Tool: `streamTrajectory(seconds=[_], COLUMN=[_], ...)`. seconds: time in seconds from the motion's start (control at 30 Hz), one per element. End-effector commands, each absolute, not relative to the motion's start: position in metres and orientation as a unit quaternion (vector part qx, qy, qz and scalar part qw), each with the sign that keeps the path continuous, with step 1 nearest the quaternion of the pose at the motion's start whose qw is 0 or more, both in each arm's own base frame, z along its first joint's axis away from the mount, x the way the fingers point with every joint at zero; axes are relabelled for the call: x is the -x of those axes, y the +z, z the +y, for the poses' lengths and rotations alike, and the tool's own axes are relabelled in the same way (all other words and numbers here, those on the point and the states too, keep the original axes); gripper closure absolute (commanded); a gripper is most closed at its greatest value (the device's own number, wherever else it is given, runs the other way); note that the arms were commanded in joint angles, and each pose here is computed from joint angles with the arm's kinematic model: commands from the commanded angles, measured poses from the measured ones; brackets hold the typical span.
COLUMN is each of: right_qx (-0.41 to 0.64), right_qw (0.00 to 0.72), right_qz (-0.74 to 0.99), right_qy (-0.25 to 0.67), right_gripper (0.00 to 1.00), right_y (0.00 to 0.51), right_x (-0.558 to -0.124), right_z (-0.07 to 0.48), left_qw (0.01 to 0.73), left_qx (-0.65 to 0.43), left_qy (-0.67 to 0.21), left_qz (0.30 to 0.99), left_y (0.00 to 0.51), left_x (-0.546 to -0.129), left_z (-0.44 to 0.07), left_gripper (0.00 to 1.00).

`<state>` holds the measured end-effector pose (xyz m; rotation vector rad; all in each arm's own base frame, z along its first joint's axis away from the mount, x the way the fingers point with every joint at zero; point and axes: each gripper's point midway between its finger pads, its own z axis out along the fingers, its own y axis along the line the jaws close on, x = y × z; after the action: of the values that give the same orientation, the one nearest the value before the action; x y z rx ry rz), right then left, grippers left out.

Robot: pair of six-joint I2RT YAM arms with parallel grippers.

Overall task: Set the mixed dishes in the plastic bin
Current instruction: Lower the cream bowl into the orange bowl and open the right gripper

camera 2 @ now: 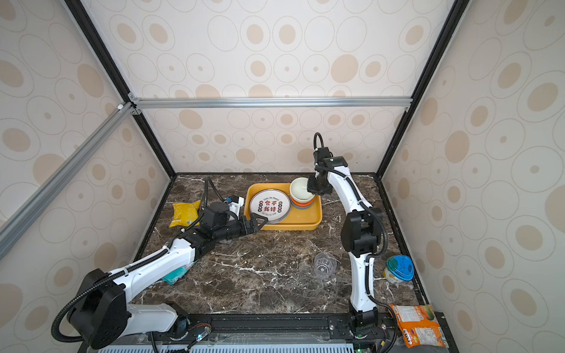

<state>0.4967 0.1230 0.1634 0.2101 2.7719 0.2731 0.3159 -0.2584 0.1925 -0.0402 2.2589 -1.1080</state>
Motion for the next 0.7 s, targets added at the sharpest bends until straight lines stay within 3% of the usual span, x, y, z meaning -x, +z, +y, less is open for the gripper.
streamTrajectory(seconds=[0.0,0.67], right_qx=[-0.087,-0.114], right_qw=[0.175,0.162], right_qz=[0.976,0.975], right_qy=[0.099,0.106], right_gripper=[0.92,0.92], right_y=[0.169,0.136], right_x=[-0.503,-0.532], right_z=[0.121,0.126], left_qw=[0.316,0.312], left_qx=[0.012,0.022], left_qy=[-0.428,-0.428], left_qz=[0.846,0.848], left_y=[0.207,0.201], left_x=[-0.321,-0.317], left_z=[-0.261,-0.256], left_gripper=[0.02,0.03])
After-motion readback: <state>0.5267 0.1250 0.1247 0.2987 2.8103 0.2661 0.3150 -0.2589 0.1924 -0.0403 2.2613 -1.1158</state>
